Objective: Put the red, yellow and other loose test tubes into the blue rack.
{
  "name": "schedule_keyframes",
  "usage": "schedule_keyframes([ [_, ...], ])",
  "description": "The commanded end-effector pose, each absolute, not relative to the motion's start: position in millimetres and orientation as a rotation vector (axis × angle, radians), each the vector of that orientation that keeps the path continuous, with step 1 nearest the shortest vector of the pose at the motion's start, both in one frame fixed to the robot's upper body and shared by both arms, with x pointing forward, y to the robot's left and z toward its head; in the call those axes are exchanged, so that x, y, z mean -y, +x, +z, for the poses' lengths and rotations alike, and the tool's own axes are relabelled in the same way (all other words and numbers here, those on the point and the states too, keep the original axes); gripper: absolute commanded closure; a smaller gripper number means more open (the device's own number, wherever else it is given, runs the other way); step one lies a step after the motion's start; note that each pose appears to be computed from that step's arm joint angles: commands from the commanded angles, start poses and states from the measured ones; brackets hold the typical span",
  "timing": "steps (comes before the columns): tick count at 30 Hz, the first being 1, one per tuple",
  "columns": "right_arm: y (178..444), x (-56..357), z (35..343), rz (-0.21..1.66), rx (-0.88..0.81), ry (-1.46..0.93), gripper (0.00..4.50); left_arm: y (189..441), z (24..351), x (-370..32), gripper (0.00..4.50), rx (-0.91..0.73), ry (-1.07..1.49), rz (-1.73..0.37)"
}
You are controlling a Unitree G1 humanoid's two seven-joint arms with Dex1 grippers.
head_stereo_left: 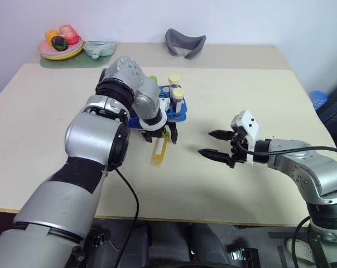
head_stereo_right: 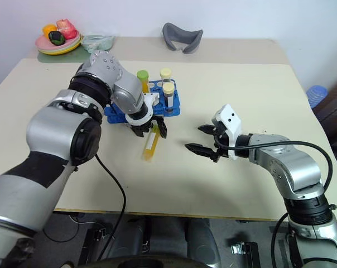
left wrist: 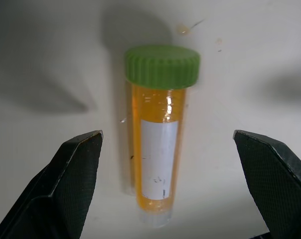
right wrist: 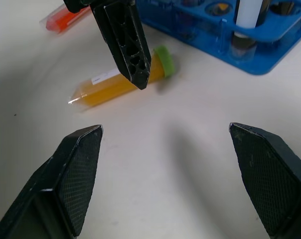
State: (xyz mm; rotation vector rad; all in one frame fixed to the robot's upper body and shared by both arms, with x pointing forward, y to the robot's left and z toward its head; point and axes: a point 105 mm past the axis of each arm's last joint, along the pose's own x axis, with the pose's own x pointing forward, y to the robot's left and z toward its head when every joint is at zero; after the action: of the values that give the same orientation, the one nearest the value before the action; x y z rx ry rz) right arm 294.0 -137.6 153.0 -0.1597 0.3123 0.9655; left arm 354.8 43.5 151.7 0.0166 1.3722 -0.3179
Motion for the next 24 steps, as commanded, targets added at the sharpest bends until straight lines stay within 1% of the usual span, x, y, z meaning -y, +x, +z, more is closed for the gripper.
schedule_keyframes([
  [1, 291.1, 136.9, 167.9, 0.969, -0.253, -0.169, 0.36, 357.1, 157.6, -38.9, 0.17, -1.348, 0.015, -0.328],
  [14, 288.3, 140.4, 167.8, 0.941, -0.253, -0.172, 0.36, 359.6, 142.7, -46.8, 0.17, -1.356, 0.032, -0.291],
  [18, 285.1, 142.8, 167.5, 0.933, -0.255, -0.176, 0.36, 360.4, 138.8, -48.6, 0.17, -1.355, 0.036, -0.282],
  [24, 272.8, 151.8, 165.8, 0.937, -0.269, -0.203, 0.36, 360.9, 134.9, -48.7, 0.17, -1.353, 0.042, -0.279],
])
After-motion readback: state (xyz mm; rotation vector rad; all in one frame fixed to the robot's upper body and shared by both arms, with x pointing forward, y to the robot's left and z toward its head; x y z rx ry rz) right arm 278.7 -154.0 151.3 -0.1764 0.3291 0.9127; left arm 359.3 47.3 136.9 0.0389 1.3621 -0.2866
